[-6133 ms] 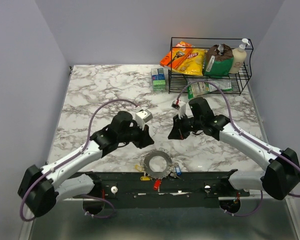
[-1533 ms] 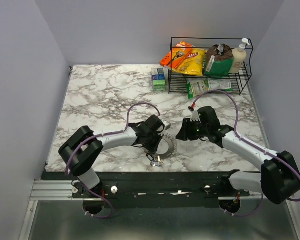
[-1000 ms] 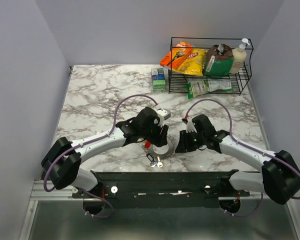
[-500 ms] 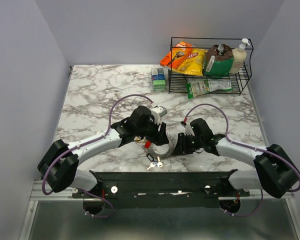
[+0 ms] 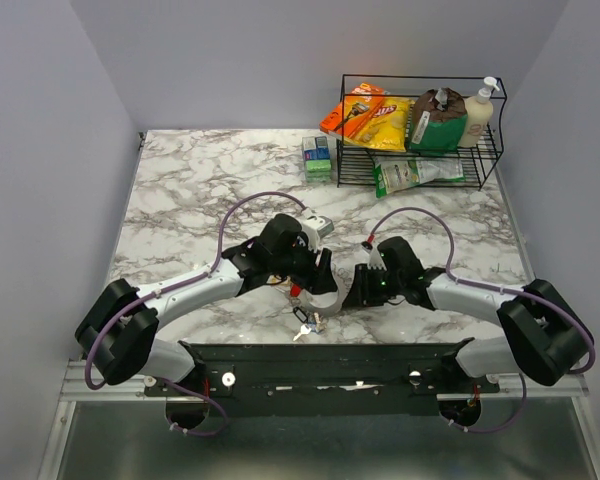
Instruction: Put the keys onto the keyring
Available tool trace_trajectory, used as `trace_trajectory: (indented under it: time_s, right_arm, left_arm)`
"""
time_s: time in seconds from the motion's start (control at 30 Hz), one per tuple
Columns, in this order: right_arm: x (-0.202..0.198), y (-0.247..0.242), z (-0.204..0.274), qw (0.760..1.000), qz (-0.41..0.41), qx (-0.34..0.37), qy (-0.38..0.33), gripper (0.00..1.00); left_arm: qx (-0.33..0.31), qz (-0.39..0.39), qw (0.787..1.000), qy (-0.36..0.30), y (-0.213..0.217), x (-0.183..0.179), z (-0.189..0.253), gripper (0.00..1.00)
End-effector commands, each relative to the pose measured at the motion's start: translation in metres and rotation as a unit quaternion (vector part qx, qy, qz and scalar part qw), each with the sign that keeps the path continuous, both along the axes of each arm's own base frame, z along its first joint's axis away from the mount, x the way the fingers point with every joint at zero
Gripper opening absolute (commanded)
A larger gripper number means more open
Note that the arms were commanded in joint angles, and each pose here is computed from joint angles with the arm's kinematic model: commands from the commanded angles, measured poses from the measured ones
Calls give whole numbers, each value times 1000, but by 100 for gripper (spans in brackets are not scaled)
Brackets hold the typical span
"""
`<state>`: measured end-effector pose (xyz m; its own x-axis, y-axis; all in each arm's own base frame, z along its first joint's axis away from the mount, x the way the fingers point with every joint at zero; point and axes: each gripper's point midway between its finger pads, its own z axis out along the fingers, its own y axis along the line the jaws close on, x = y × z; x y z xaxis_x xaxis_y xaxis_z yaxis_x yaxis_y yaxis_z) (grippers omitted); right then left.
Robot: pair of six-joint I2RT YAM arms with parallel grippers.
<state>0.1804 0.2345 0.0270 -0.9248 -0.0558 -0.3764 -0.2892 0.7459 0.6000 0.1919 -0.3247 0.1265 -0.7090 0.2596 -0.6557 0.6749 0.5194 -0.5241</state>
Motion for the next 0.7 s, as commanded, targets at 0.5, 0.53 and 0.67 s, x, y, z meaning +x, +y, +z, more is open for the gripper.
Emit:
trace_trajectory:
  time_s: [0.5, 0.53, 0.67]
  right_arm:
    - [17, -23, 49, 991, -75, 30, -110, 52]
    - [18, -26, 49, 990, -82, 28, -112, 53]
    - [21, -42, 48, 987, -111, 27, -114, 54]
  left_arm:
    - [17, -76, 996, 38, -21, -3, -42, 59]
    - [13, -86, 995, 41, -25, -4, -42, 57]
    - [6, -106, 994, 29, -38, -1, -45, 57]
